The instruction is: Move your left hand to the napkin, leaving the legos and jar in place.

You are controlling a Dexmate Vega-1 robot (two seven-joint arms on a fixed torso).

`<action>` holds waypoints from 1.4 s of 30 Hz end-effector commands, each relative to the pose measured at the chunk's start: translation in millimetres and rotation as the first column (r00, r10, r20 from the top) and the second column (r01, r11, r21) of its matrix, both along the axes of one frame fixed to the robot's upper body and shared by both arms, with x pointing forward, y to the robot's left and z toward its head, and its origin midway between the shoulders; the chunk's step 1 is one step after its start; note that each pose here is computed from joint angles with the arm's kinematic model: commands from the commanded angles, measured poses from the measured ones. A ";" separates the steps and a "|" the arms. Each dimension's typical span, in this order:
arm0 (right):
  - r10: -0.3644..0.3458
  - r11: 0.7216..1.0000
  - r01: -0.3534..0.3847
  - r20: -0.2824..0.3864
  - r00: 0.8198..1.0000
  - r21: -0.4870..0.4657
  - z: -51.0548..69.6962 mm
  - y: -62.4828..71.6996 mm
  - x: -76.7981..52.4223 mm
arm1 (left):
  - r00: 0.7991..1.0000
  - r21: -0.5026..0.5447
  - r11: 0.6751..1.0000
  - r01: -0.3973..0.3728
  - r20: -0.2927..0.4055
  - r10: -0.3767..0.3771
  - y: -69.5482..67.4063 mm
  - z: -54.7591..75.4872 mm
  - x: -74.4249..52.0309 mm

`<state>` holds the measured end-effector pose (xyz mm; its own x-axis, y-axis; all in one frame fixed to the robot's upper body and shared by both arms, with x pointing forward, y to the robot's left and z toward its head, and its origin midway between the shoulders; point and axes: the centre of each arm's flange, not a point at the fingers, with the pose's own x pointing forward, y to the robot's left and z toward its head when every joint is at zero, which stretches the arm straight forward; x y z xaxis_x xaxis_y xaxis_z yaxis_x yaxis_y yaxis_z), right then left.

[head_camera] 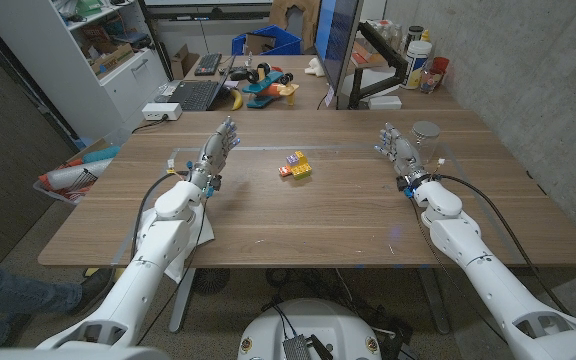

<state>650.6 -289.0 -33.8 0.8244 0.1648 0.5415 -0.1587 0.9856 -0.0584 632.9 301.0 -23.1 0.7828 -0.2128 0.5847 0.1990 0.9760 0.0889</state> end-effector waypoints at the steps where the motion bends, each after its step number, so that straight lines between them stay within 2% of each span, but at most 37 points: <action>1: -0.006 1.000 0.005 -0.007 1.000 -0.019 -2.0 4.3 -0.2 | 1.000 0.009 1.000 -0.008 0.023 0.008 9.2 -4.2 -13.9; 23: -0.002 1.000 0.002 0.005 1.000 -0.016 -2.3 8.8 -1.6 | 0.997 0.019 0.999 -0.030 0.068 0.028 22.0 -9.8 -39.1; 32: 0.000 1.000 0.000 0.016 1.000 -0.013 -0.1 8.2 -3.0 | 0.991 0.056 0.996 -0.076 0.111 0.069 25.4 -7.9 -57.1; 38: -0.002 1.000 0.002 0.014 1.000 -0.011 -1.5 7.4 -4.2 | 0.991 0.048 0.997 -0.056 0.123 0.049 26.9 -10.1 -66.8; 42: -0.007 1.000 0.007 0.019 1.000 -0.024 -0.7 7.6 -5.5 | 0.988 0.062 0.995 -0.076 0.139 0.067 29.3 -13.1 -74.9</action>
